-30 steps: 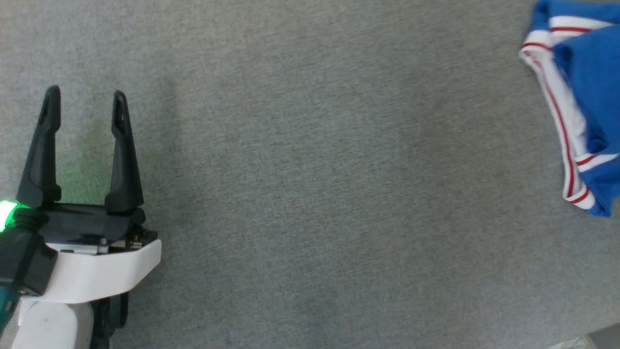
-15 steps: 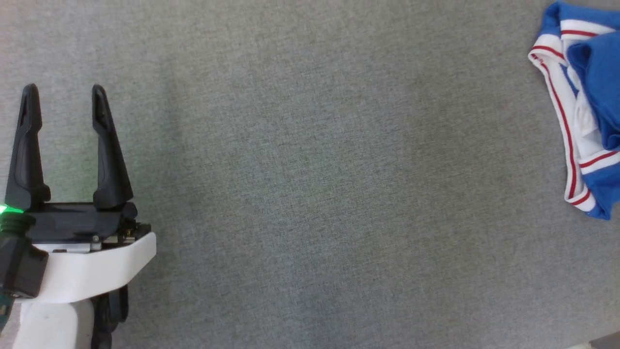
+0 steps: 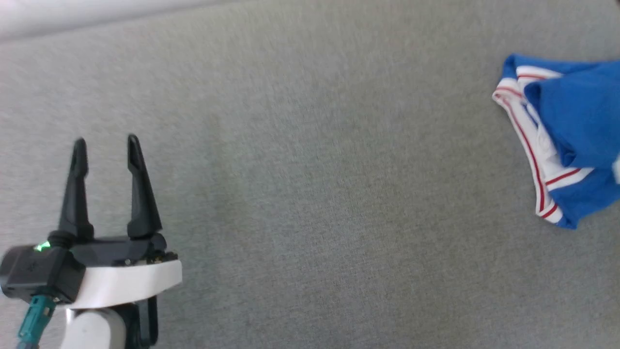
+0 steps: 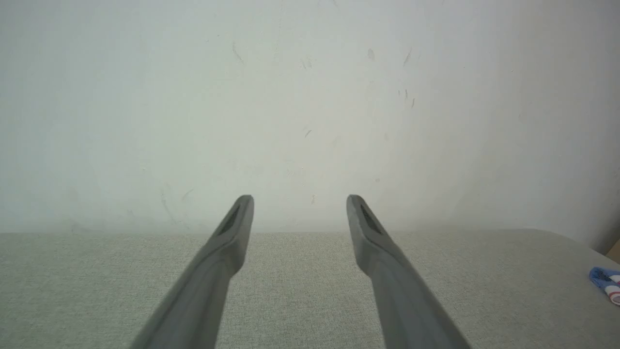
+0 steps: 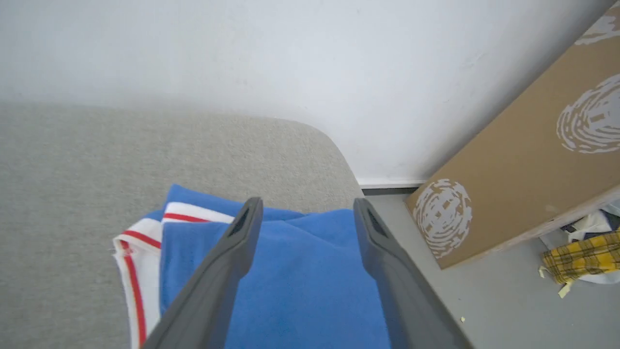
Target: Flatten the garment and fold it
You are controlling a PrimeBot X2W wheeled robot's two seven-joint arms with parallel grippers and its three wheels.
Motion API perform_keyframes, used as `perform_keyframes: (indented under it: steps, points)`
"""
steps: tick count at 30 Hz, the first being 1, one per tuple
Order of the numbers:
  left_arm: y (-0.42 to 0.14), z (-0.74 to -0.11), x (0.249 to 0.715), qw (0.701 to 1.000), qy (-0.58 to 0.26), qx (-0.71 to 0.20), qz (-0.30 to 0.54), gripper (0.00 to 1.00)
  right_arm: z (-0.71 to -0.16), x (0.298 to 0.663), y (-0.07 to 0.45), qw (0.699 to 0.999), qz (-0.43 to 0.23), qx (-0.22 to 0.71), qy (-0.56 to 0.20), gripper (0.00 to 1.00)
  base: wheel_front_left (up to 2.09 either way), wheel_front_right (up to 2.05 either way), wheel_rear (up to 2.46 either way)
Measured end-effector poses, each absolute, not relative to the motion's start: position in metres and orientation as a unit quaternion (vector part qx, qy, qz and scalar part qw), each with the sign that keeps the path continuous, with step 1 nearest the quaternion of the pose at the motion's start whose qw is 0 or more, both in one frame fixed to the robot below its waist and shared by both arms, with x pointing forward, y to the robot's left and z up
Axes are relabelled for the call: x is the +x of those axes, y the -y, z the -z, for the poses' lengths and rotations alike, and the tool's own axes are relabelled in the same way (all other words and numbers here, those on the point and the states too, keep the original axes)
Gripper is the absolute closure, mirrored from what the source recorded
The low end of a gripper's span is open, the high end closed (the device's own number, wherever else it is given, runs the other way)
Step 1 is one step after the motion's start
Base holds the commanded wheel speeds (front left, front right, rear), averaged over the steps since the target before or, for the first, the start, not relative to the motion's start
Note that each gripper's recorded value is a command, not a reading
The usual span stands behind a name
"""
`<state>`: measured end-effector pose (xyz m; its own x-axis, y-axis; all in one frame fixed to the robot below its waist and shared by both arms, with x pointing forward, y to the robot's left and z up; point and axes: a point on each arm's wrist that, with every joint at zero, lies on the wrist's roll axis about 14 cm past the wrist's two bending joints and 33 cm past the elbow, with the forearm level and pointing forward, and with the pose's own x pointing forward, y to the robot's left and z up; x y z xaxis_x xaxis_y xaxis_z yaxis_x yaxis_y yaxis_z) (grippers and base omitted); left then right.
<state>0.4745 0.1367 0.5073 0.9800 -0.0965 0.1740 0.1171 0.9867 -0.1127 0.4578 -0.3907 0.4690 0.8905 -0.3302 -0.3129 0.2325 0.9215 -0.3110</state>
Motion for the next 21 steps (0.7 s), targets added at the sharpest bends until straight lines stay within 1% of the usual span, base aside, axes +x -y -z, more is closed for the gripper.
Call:
perform_keyframes:
  steps: [3,6,7,11,13,17,21]
  points:
    - [-0.14,-0.519,0.462,0.992,0.09,-0.074,0.046,0.0,-0.491,0.458,0.361,0.98,0.125,-0.1,-0.119,0.0,0.0,0.0,0.0]
    - [-0.144,-0.528,0.448,0.992,0.092,-0.082,0.038,0.0,-0.508,0.454,0.329,0.99,0.102,-0.066,-0.069,0.0,0.0,0.0,0.0]
    - [-0.146,-0.534,0.44,0.991,0.096,-0.085,0.033,0.0,-0.518,0.449,0.307,0.995,0.085,-0.047,-0.039,0.0,0.0,0.0,0.0]
    - [-0.155,-0.549,0.423,0.99,0.111,-0.084,0.019,0.0,-0.545,0.436,0.27,0.998,0.06,-0.01,0.028,0.0,0.0,0.0,0.0]
    - [-0.16,-0.552,0.414,0.991,0.115,-0.069,0.013,0.0,-0.557,0.426,0.255,0.997,0.05,0.007,0.061,0.0,0.0,0.0,0.0]
    - [-0.167,-0.553,0.393,0.992,0.111,-0.059,0.005,0.0,-0.565,0.403,0.234,0.995,0.034,0.013,0.088,0.0,0.0,0.0,0.0]
    - [-0.167,-0.543,0.374,0.995,0.093,-0.032,0.009,0.0,-0.558,0.384,0.219,0.996,0.017,-0.002,0.082,0.0,0.0,0.0,0.0]
